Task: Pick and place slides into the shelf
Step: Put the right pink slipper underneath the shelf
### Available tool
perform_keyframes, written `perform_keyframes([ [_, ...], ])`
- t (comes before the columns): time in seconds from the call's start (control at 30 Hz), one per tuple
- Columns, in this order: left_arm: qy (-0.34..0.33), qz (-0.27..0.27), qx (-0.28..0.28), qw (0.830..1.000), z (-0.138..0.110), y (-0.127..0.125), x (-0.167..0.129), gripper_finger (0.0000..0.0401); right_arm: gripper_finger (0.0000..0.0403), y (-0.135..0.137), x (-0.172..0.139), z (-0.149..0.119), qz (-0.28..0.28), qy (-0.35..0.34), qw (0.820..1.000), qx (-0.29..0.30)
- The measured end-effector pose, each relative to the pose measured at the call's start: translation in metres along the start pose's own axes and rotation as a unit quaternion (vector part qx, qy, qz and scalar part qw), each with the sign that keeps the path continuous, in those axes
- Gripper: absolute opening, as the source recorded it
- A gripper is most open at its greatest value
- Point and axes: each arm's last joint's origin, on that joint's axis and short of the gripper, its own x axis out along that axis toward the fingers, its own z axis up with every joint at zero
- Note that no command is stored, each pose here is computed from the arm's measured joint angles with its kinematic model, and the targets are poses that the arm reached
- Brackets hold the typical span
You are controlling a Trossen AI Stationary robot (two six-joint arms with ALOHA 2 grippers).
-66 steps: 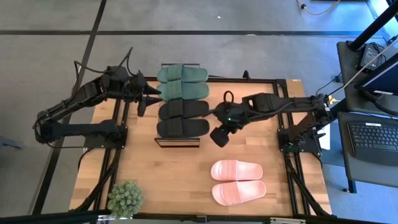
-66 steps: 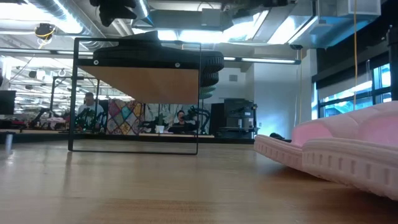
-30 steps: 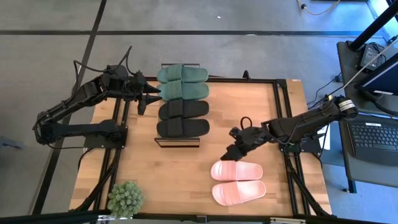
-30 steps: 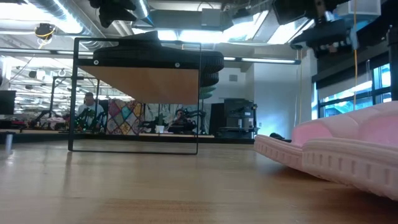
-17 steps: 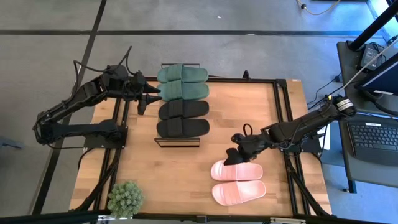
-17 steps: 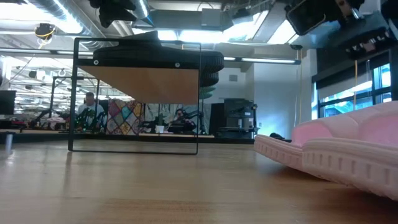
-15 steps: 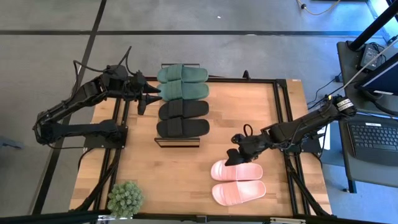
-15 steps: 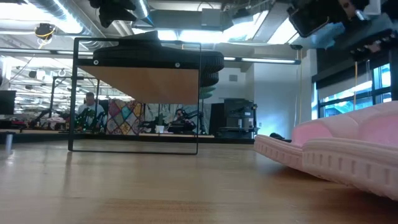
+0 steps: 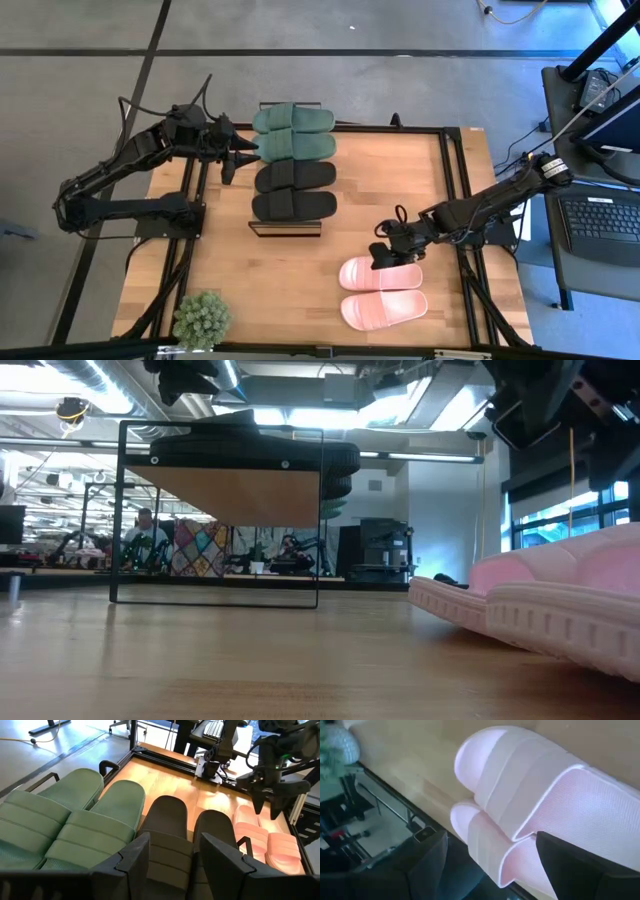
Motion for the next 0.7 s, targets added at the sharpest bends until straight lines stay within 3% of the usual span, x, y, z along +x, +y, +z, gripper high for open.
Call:
perform_keyframes([
  [0.13, 0.0, 0.0, 0.0, 1.0, 0.0, 0.0, 0.0, 0.0165, 0.0306, -0.01, 0.009, 0.001, 0.011, 0.001, 1.0, 0.006],
  [0.23, 0.0, 0.0, 0.0, 1.0, 0.0, 0.0, 0.0, 0.0165, 0.0306, -0.014, 0.016, 0.004, 0.055, -0.007, 0.998, 0.008],
  [0.47, 0.001, 0.0, -0.001, 1.0, 0.0, 0.0, 0.0, 0.0165, 0.0306, -0.037, 0.028, 0.007, 0.038, -0.009, 0.999, 0.021],
  [0.7, 0.001, 0.001, -0.001, 1.0, 0.0, 0.0, 0.0, 0.0165, 0.0306, -0.037, 0.033, 0.008, 0.059, -0.006, 0.998, 0.019],
])
